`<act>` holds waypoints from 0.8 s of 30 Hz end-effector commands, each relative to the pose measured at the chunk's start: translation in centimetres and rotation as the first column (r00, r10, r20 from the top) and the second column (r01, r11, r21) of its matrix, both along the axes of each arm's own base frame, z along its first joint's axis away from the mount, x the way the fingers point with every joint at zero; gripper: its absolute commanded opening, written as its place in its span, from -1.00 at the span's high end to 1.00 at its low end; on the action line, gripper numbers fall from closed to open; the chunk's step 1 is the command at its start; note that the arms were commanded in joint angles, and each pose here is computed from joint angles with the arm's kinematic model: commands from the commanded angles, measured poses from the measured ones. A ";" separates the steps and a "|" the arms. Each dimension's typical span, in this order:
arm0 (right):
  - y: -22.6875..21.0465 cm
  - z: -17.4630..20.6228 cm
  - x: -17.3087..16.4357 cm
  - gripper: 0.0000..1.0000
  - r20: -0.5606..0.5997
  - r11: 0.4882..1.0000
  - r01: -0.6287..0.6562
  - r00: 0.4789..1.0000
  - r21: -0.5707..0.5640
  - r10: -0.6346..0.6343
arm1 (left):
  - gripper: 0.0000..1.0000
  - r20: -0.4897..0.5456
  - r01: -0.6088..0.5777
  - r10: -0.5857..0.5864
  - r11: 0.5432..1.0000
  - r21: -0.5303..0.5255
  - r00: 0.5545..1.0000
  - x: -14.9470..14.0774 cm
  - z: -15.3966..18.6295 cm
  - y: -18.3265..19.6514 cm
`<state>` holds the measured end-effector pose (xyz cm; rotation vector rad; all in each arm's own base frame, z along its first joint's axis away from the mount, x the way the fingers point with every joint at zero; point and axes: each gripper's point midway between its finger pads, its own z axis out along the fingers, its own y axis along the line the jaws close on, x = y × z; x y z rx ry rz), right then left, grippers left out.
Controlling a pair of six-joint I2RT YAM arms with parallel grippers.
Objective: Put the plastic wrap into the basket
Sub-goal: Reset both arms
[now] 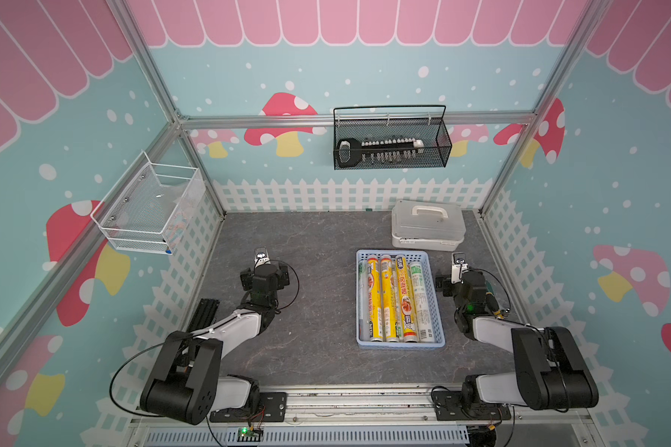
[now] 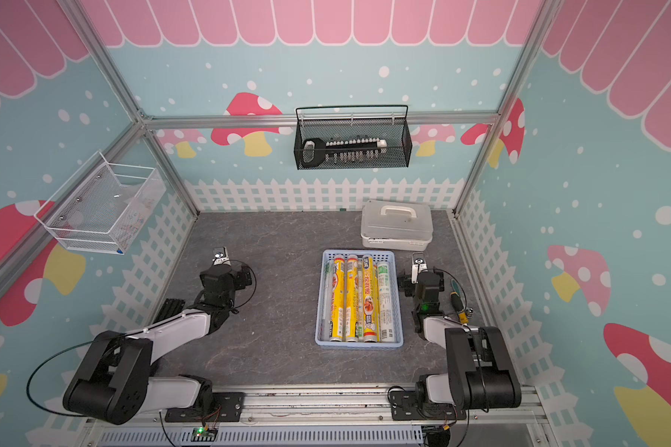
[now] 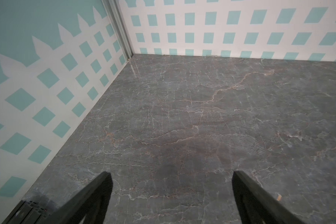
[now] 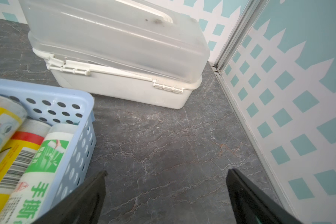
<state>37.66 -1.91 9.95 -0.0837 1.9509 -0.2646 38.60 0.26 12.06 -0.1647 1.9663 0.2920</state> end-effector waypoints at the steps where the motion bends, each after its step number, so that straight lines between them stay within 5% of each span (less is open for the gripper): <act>1: 0.4 1.1 0.6 -0.98 0.062 1.000 -0.022 0.998 0.017 0.021 | -0.98 0.117 0.056 -0.062 0.997 0.053 0.991 1.4 1.8 -0.4; 7: 0.6 1.0 0.9 -0.98 0.056 0.999 -0.032 0.998 0.012 0.031 | -0.98 0.133 0.082 -0.071 0.994 -0.078 0.989 1.6 -0.3 1.4; 24: 1.4 -0.3 1.5 -0.98 0.030 0.998 -0.026 0.999 -0.050 0.028 | -0.98 0.159 0.022 -0.008 0.996 -0.089 0.987 1.2 -0.4 2.6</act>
